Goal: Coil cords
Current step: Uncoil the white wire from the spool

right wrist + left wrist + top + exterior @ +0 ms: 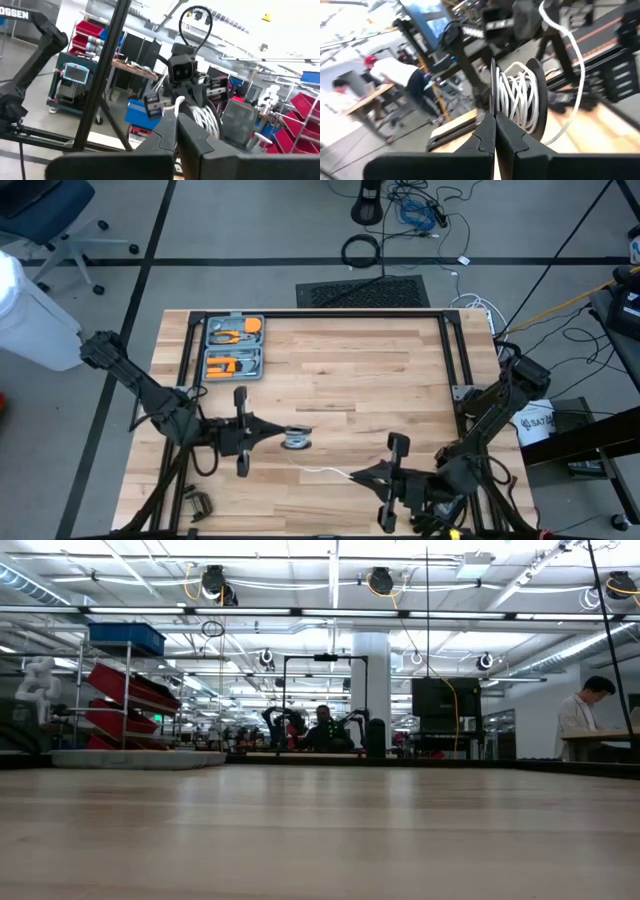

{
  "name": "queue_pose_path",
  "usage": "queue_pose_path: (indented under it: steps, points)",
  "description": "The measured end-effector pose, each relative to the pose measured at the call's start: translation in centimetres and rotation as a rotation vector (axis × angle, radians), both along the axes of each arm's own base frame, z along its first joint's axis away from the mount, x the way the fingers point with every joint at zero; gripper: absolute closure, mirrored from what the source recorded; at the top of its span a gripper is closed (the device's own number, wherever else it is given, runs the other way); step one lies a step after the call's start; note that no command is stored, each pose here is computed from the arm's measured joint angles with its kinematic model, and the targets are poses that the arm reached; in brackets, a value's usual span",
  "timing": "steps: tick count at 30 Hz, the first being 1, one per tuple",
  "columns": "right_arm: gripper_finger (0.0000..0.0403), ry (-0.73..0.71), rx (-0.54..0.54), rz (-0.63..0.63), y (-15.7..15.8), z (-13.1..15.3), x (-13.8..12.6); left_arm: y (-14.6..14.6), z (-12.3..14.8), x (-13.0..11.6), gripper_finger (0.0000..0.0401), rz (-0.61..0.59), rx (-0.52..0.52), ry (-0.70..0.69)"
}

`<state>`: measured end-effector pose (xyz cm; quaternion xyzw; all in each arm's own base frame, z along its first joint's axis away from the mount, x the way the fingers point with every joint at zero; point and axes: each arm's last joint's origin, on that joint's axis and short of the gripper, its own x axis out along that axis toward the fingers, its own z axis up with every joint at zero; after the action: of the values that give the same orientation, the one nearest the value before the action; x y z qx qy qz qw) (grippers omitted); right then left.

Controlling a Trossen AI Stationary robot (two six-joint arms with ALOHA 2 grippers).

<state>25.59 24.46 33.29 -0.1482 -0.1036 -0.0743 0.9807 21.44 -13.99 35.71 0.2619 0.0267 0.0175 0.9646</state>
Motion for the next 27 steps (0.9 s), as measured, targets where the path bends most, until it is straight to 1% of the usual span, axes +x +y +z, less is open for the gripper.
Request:
queue_pose_path:
  steps: [3, 7, 10, 14, 18, 22, 27]
  points:
    - [0.0403, 0.018, 0.014, 0.002, -0.3, -0.5, 0.7, 0.2, 0.1, 0.5, 0.0400, 0.048, -0.010, -0.030]
    - [0.0403, 0.031, 0.040, 0.027, -1.1, -1.7, 2.5, 0.4, 0.3, 1.5, 0.0400, 0.106, -0.038, -0.086]
    - [0.0403, 0.069, 0.051, -0.006, -1.9, -2.9, 4.0, 0.3, 0.3, 2.2, 0.0400, 0.121, -0.049, -0.131]
    - [0.0403, 0.183, 0.036, -0.072, -3.4, -5.0, 5.8, -0.1, 0.5, 2.6, 0.0400, 0.105, -0.049, -0.173]
    - [0.0403, 0.331, 0.041, -0.176, -5.9, -6.9, 7.2, -0.3, 0.5, 2.5, 0.0400, 0.073, -0.051, -0.179]
    - [0.0403, 0.417, 0.054, -0.236, -7.5, -8.1, 7.8, -0.7, 0.6, 2.2, 0.0400, 0.051, -0.053, -0.180]
    - [0.0403, 0.507, 0.077, -0.276, -8.3, -9.2, 7.7, -1.2, 0.8, 1.6, 0.0400, 0.023, -0.061, -0.185]
